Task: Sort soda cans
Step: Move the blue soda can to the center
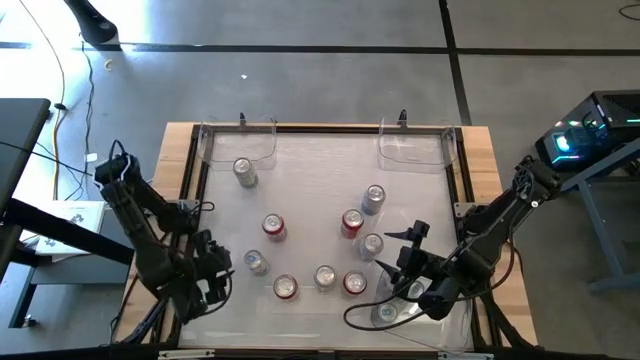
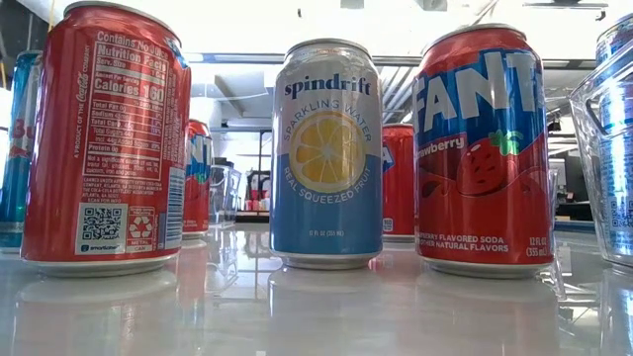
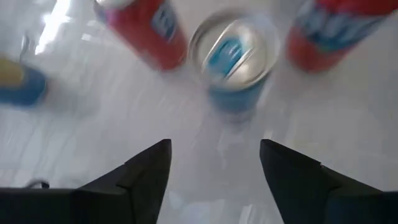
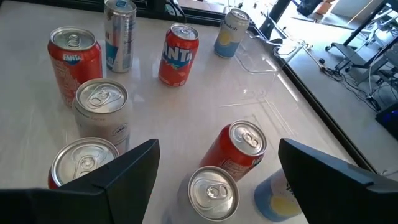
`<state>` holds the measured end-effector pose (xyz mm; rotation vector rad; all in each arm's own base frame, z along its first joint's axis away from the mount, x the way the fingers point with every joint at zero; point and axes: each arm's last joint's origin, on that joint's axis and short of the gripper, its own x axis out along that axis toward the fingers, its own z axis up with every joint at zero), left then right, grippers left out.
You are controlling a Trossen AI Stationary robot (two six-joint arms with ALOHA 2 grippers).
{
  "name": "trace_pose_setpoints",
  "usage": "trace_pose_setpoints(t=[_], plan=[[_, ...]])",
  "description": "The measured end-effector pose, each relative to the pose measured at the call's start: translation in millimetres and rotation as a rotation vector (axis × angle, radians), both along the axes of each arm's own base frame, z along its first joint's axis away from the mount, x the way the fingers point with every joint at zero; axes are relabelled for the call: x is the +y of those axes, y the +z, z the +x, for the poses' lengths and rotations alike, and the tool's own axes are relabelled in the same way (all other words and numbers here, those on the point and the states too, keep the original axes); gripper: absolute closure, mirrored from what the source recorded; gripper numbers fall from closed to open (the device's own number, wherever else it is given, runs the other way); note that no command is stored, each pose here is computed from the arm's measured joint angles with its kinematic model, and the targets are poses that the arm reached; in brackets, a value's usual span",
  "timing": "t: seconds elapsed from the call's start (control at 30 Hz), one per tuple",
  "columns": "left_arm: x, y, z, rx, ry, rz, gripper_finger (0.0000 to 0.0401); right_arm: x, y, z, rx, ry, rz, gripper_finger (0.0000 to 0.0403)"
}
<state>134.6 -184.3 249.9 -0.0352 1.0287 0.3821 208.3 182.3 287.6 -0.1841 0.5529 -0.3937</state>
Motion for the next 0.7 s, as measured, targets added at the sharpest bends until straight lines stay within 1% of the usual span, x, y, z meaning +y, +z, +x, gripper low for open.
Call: trace_pose_setpoints(t=[0.1,0.17,0.33,0.43,0.57,0.7], plan=[[4,-19,-2,0.0,0.041,-0.007,0.0132,0,0,0,-0.001,0.003,0.0,0.0077],[6,-31,-3,-0.011,0.042,-0.008,0.0122,1,0,0,-0.003,0.003,0.002,0.0077],[4,-56,3,-0.056,-0.046,-0.051,0.0119,1,1,1,-0.012,0.003,0.011,0.0077],[6,-67,7,-0.116,-0.068,-0.054,0.0119,1,1,3,-0.018,-0.002,0.017,0.0077],[14,-77,12,-0.214,-0.031,-0.009,0.0119,1,2,5,-0.036,-0.006,0.037,0.0077],[13,-85,18,-0.324,-0.068,-0.003,0.0119,2,3,5,-0.039,0.0,0.053,0.0077]])
